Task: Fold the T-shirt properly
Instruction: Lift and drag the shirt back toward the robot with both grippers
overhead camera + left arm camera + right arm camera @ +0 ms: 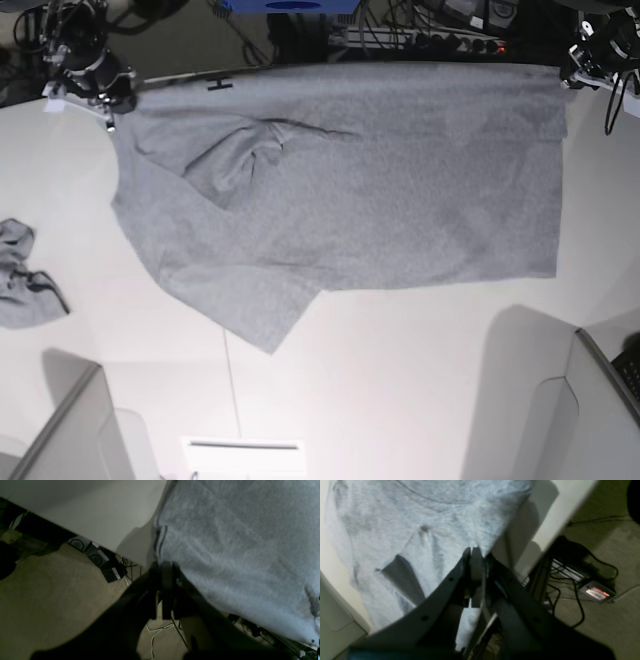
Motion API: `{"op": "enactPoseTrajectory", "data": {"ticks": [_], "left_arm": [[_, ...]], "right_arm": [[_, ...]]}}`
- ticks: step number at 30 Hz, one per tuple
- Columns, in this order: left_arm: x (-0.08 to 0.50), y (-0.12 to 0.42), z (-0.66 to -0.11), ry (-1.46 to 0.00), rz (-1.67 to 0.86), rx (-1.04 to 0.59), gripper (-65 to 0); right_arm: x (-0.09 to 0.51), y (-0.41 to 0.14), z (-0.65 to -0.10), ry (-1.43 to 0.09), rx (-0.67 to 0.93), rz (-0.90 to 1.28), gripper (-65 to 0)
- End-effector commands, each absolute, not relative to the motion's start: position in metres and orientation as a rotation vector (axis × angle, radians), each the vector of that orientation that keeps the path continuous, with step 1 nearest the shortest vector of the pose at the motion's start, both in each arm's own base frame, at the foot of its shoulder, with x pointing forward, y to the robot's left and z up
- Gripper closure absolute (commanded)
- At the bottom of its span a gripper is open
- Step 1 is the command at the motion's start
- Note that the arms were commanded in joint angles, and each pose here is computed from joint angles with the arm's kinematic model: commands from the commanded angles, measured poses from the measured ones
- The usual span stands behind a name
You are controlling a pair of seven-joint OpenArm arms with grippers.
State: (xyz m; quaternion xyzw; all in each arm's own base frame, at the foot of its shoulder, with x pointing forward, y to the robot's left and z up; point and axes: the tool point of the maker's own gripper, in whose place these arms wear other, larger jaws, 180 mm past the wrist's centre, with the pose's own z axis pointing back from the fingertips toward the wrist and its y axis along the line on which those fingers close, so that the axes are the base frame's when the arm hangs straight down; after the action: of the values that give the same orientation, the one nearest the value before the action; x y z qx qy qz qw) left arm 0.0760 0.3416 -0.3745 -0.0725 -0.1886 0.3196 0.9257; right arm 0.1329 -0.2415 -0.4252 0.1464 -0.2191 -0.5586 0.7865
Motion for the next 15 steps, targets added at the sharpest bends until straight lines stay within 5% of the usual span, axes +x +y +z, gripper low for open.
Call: {"op": "enactPoseTrajectory", "data": {"ticks": [1,13,15], "left_arm": [[0.0791,0.3477,-0.3676,-0.410,0.638,-0.130,0.0],[0.0790,0.3497,-0.3664,-0.415,0.645,-0.126,0.0],[0.0783,0.3501,-0.3663,-0.414,0.646,-0.125,-13.8]], "right_arm": [[0.1348,-0.2480,-0.4183,-0.505,0.305,-1.191,0.0],[0.1307,-0.2483,-0.4191,-0.497,0.299,-1.193,0.0],[0.1275,-0.2481,-0.4201,-0.490,0.296,-1.195,0.0]]}}
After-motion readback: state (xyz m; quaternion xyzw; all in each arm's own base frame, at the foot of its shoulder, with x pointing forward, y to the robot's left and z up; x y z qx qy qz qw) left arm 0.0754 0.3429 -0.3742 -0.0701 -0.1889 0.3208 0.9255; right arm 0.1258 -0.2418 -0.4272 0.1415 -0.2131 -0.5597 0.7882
